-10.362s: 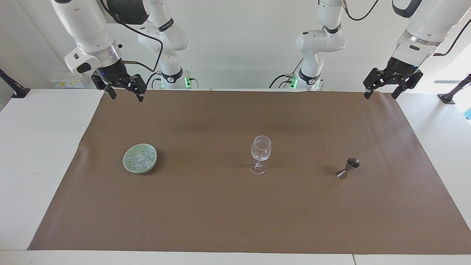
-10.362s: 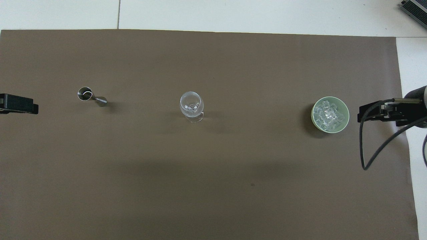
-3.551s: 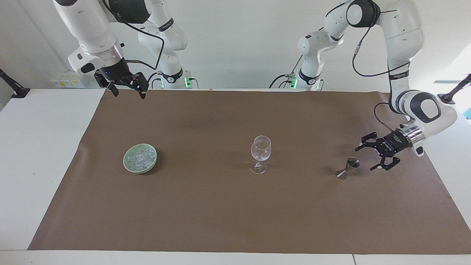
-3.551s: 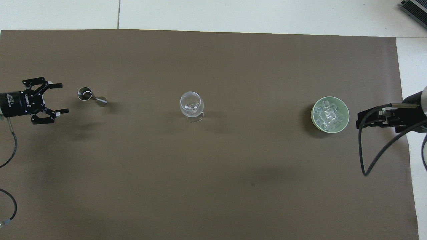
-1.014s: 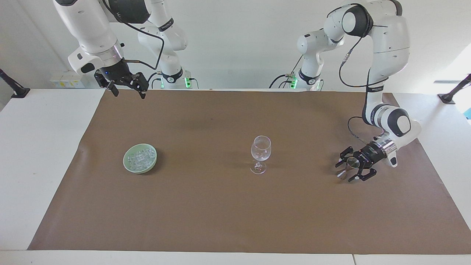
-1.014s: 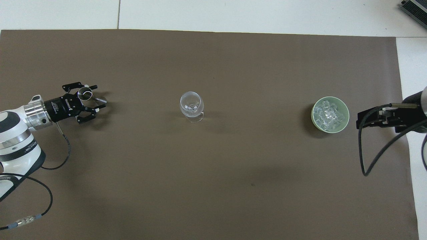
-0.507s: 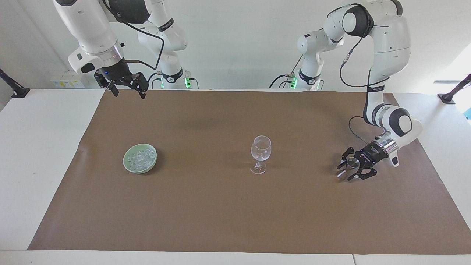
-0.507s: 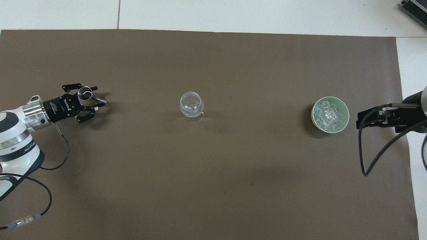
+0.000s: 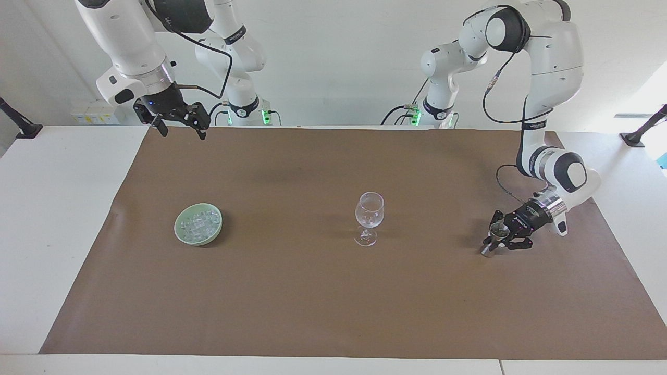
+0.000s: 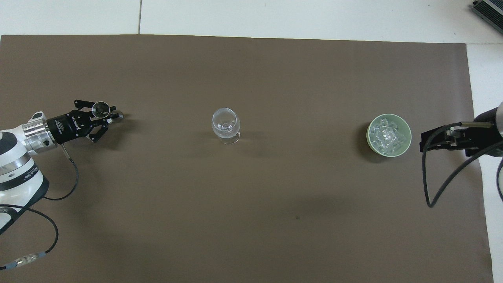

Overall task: Pour wine and add ice with both arms
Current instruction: 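Lift the jigger with the left gripper toward the wine glass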

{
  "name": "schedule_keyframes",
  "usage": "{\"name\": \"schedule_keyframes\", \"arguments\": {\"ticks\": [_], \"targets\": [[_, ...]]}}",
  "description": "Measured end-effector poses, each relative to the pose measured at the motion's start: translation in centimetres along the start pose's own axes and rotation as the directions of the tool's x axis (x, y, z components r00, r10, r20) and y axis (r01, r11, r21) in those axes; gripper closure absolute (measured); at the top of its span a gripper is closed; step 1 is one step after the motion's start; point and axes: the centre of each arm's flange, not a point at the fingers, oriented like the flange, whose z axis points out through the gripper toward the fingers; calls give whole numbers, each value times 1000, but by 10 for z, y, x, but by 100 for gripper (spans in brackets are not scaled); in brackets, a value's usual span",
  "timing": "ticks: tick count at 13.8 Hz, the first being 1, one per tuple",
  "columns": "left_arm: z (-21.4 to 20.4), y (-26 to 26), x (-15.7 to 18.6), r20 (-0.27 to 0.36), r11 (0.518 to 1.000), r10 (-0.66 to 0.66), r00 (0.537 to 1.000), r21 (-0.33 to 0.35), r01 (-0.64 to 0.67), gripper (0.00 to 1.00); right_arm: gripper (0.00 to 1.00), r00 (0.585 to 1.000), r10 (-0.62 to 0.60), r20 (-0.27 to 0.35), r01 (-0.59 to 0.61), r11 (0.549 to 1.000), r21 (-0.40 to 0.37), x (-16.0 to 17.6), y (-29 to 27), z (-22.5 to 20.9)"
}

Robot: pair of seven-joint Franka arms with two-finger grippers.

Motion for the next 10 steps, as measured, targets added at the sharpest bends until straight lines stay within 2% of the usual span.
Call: {"name": "schedule_keyframes", "arguments": {"ticks": [10], "targets": [[0,6,-9,8,1000,19,1000,-1,-19,79,0,1000,0,0,0,1000,0,0,0,0]]}}
